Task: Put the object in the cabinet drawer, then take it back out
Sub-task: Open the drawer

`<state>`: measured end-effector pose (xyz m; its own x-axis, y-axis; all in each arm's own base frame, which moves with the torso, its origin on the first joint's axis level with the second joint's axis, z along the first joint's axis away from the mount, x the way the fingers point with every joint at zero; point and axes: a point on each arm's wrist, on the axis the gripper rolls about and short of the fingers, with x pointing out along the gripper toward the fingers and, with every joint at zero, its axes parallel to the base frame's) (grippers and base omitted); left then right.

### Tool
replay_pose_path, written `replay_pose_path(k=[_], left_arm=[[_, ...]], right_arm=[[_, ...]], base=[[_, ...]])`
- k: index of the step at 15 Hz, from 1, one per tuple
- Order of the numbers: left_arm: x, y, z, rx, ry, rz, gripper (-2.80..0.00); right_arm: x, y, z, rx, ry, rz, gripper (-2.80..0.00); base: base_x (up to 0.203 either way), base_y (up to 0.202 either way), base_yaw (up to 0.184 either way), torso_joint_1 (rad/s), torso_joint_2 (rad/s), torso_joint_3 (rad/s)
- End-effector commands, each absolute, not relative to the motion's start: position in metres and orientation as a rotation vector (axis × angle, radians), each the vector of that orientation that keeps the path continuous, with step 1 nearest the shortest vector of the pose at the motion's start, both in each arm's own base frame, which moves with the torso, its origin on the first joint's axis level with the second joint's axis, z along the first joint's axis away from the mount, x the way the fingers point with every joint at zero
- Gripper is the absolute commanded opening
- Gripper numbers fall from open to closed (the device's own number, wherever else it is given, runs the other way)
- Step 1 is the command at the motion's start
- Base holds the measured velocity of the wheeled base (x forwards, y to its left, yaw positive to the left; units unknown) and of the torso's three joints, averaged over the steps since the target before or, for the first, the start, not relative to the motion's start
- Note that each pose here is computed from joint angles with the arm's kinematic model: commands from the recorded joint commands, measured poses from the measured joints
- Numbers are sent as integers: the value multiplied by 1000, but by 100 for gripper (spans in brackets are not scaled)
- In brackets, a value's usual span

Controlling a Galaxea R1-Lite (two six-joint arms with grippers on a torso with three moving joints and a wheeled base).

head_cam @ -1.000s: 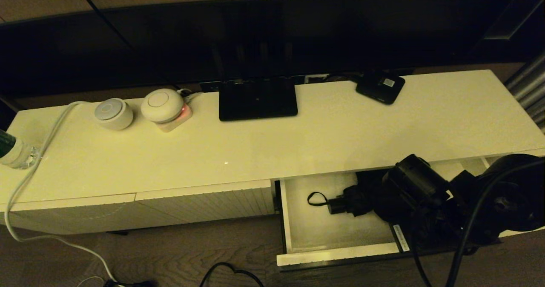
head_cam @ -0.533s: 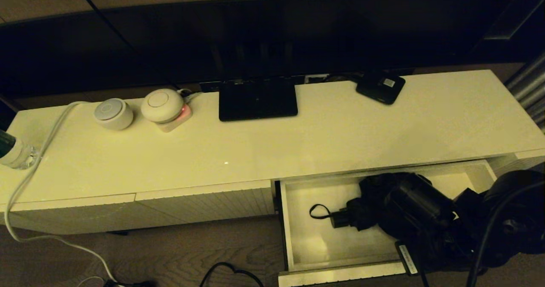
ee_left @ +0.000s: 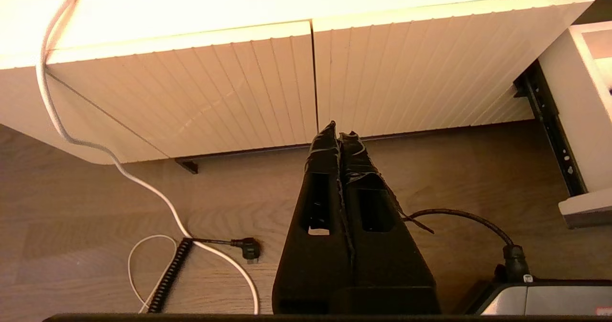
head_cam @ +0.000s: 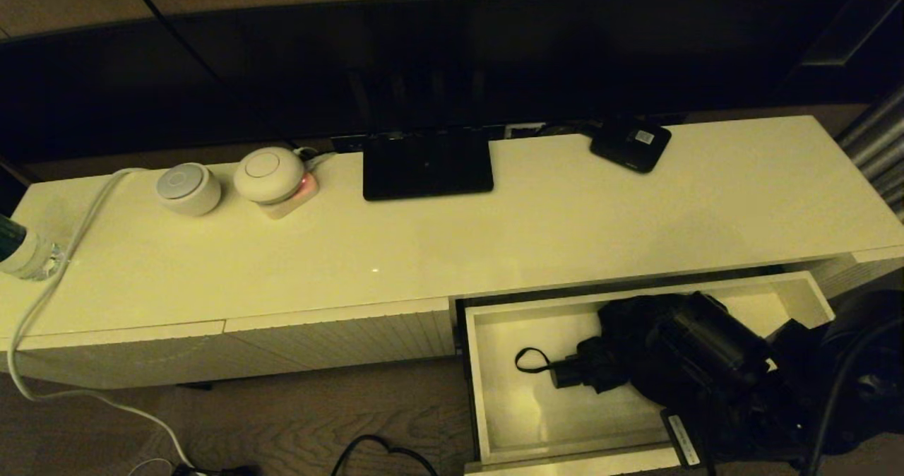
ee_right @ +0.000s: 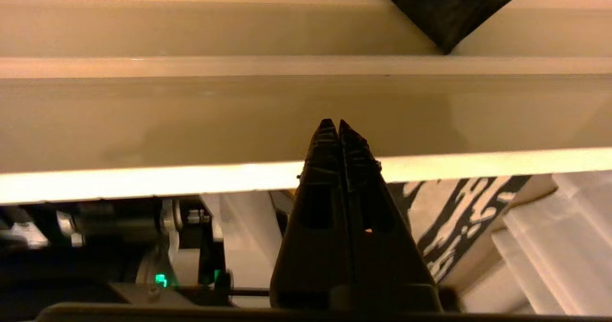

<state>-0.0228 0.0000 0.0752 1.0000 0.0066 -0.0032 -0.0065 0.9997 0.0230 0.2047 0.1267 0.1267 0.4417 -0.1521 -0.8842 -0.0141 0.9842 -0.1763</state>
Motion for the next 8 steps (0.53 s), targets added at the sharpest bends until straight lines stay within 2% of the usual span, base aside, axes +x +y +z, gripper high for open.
replay_pose_path(k=[1,5,8], left_arm=[[-23,0,74,23,6,8,-280],[-23,0,74,23,6,8,-280],[-23,0,74,23,6,8,-280]], right_arm=[[208,126,155,-164,1000,-63,-280],[202,109,185,-458,937,83,-280],[200,97,192,-756,915,216,-280]], base=[[0,0,0,0,0,0],[0,0,0,0,0,0],[0,0,0,0,0,0]])
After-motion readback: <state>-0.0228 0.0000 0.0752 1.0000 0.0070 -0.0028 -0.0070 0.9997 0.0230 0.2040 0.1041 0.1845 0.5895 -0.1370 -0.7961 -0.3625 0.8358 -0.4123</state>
